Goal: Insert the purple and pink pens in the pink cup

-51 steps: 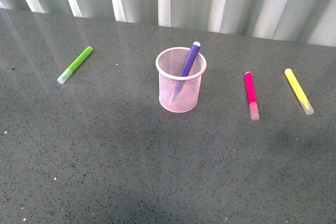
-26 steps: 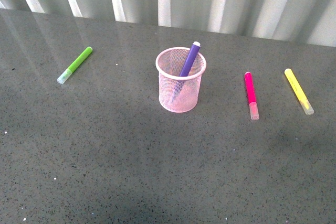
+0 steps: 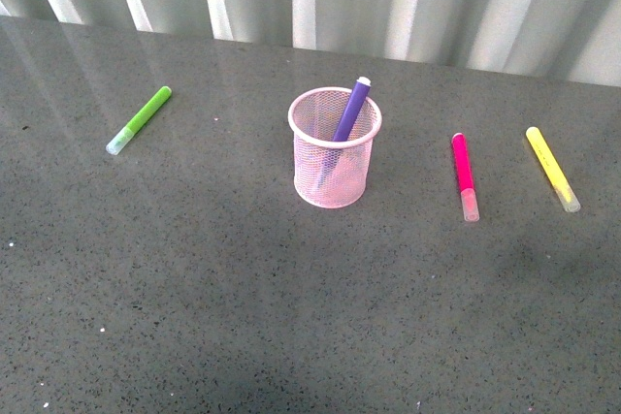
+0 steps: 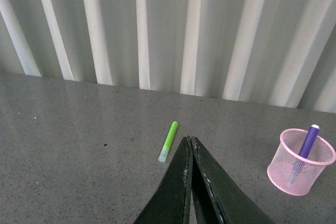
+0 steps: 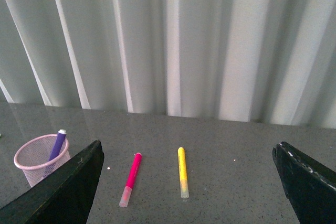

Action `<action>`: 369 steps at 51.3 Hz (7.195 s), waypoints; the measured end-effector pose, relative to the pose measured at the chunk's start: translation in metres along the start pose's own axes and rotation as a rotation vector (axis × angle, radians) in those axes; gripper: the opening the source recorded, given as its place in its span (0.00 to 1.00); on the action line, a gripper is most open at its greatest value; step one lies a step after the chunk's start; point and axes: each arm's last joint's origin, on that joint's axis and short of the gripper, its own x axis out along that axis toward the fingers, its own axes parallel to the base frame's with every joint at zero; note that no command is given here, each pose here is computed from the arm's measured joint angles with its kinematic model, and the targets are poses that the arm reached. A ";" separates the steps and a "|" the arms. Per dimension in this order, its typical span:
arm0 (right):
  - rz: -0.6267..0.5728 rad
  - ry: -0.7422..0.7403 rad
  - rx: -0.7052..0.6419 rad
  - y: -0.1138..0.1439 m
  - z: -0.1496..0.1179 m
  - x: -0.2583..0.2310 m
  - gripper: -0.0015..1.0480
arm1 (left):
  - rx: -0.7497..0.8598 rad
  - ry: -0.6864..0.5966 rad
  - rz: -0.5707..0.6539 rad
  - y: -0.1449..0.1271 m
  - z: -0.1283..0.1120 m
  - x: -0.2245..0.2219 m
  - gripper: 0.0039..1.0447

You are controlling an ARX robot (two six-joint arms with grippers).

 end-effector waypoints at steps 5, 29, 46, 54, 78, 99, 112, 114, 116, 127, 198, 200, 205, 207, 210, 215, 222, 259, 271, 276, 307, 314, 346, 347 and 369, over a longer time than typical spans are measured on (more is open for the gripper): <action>0.000 0.000 0.000 0.000 0.000 0.000 0.93 | 0.000 -0.001 0.000 0.000 0.000 -0.002 0.03; 0.000 0.000 0.000 0.000 0.000 0.000 0.93 | 0.001 0.006 0.000 0.000 -0.003 -0.018 0.03; 0.000 0.000 0.000 0.000 0.000 0.000 0.93 | 0.001 0.006 0.000 0.000 -0.003 -0.018 0.38; 0.003 0.002 0.000 0.000 0.000 0.000 0.93 | 0.001 0.006 0.000 0.000 -0.003 -0.018 0.67; -0.135 0.158 0.170 -0.053 0.132 0.184 0.93 | 0.002 0.006 0.000 0.000 -0.003 -0.018 0.94; -0.105 0.821 0.284 -0.011 -0.001 0.327 0.93 | 0.002 0.006 0.000 0.000 -0.003 -0.018 0.94; -0.054 0.918 0.187 0.024 -0.050 0.334 0.93 | 0.002 0.006 0.000 0.000 -0.003 -0.018 0.94; -0.045 0.931 0.167 0.027 -0.054 0.334 0.93 | 0.002 0.006 0.000 0.000 -0.003 -0.018 0.94; -0.038 0.943 0.150 0.029 -0.059 0.334 0.93 | 0.002 0.006 0.000 0.000 -0.003 -0.018 0.94; 0.004 1.012 0.097 0.041 -0.089 0.339 0.93 | 0.002 0.006 0.000 0.000 -0.003 -0.018 0.94; 0.070 0.980 0.090 0.066 -0.142 0.355 0.12 | 0.002 0.006 0.000 0.000 -0.003 -0.018 0.94; 0.066 0.976 0.096 0.064 -0.142 0.354 0.12 | 0.002 0.006 0.000 0.000 -0.003 -0.018 0.94; 0.046 0.922 0.115 0.061 -0.137 0.352 0.12 | 0.002 0.006 0.000 0.000 -0.003 -0.018 0.94; 0.036 0.881 0.123 0.059 -0.133 0.352 0.12 | 0.002 0.006 0.000 0.000 -0.003 -0.018 0.94; 0.017 0.812 0.124 0.057 -0.124 0.351 0.12 | 0.002 0.006 0.000 0.000 -0.003 -0.018 0.94; 0.024 0.634 0.165 0.053 -0.090 0.350 0.12 | 0.002 0.006 0.000 0.000 -0.003 -0.018 0.94; 0.102 0.335 0.241 0.054 -0.024 0.341 0.11 | 0.002 0.006 0.000 0.000 -0.003 -0.018 0.94; 0.733 -0.037 0.247 0.151 -0.030 0.295 0.11 | 0.002 0.006 0.000 0.000 -0.003 -0.018 0.94; 0.755 -0.006 0.253 0.161 -0.052 0.299 0.11 | 0.002 0.006 0.000 0.000 -0.003 -0.018 0.94; 0.759 -0.001 0.255 0.165 -0.058 0.303 0.11 | 0.002 0.006 0.000 0.000 -0.003 -0.018 0.94; 0.788 0.041 0.253 0.177 -0.074 0.308 0.56 | 0.002 0.006 0.000 0.000 -0.003 -0.018 0.94; 0.780 0.037 0.253 0.174 -0.072 0.309 0.79 | 0.002 0.006 0.000 0.000 -0.003 -0.018 0.94; 0.196 -0.135 -0.108 0.033 0.070 0.200 0.93 | 0.002 0.006 0.000 0.000 -0.003 -0.018 0.94; 0.190 -0.130 -0.117 0.027 0.072 0.193 0.93 | 0.002 0.006 0.000 0.000 -0.003 -0.018 0.94; -0.006 0.020 -0.039 -0.032 0.043 0.048 0.62 | 0.002 0.006 0.000 0.000 -0.003 -0.018 0.94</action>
